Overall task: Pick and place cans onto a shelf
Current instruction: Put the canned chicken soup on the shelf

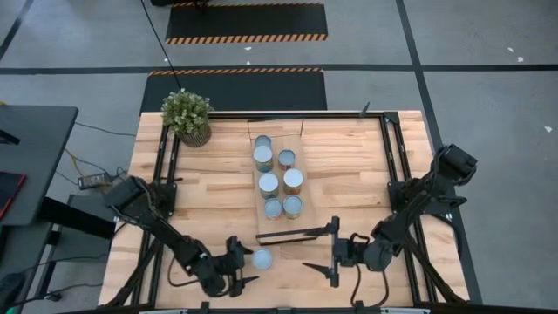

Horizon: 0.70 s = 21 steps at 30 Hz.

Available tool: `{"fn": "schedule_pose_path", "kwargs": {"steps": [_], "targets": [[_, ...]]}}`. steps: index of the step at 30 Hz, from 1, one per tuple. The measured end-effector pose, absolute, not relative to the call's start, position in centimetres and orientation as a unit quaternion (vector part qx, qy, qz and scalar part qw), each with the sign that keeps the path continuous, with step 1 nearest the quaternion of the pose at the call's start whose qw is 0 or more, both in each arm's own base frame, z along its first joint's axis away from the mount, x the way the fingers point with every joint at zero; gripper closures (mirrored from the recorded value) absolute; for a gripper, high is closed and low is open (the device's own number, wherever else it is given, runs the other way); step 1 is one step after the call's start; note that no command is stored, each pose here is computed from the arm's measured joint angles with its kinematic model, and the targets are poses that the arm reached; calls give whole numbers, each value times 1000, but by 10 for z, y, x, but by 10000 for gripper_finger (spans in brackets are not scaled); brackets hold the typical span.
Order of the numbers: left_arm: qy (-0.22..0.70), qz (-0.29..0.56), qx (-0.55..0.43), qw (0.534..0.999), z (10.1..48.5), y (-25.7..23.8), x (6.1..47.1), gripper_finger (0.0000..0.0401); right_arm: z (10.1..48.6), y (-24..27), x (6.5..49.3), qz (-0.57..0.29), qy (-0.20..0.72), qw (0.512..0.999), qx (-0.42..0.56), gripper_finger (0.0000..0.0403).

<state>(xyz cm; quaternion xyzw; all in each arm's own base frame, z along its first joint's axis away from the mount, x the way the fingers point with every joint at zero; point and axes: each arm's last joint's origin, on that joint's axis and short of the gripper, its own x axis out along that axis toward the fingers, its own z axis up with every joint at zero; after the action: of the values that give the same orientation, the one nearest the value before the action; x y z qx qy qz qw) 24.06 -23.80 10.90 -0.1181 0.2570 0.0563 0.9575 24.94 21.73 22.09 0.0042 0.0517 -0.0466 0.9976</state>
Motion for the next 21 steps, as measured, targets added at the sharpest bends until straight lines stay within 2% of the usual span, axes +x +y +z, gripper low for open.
{"fn": "schedule_pose_path", "kwargs": {"steps": [7,21], "targets": [[214,9,-125,969,101,-235,266,12,236,230,261,-59,65,996,-11,21],[198,20,-110,974,102,-237,264,12,228,228,262,-41,117,991,42,21]]}}
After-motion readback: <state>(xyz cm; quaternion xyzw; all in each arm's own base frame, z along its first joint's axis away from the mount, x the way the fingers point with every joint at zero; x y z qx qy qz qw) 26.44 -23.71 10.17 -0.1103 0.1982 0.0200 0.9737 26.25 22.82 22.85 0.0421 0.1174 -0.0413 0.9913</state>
